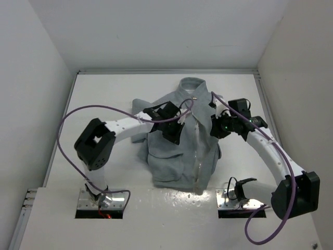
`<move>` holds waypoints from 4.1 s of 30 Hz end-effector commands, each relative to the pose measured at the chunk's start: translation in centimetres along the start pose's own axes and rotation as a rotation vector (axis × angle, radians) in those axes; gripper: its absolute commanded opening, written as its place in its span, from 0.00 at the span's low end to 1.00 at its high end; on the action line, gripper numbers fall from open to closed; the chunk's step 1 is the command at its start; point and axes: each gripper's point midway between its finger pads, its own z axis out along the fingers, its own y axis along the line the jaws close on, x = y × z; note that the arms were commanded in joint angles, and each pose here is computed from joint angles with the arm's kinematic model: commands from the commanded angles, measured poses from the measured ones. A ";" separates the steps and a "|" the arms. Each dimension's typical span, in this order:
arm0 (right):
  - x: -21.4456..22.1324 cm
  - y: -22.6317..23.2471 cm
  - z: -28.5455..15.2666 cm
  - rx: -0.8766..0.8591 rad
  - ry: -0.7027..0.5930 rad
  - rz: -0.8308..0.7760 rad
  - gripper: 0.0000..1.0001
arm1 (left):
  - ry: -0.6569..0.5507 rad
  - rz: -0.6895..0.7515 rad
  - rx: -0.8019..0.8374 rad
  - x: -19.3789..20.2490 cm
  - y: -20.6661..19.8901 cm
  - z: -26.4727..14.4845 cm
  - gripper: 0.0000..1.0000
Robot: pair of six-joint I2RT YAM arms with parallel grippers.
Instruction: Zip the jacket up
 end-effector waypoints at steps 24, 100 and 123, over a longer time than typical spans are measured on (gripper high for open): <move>-2.5 4.6 -4.0 -0.290 -0.171 0.025 0.46 | -0.119 0.266 -0.513 -10.1 16.3 4.5 0.01; 1.6 17.6 10.2 0.093 -0.709 -2.026 0.33 | -0.383 -0.423 -0.043 -1.4 11.9 -15.0 1.00; -0.8 18.3 7.9 0.104 -0.725 -1.847 0.00 | -0.371 -0.412 -0.091 0.3 12.2 -14.7 1.00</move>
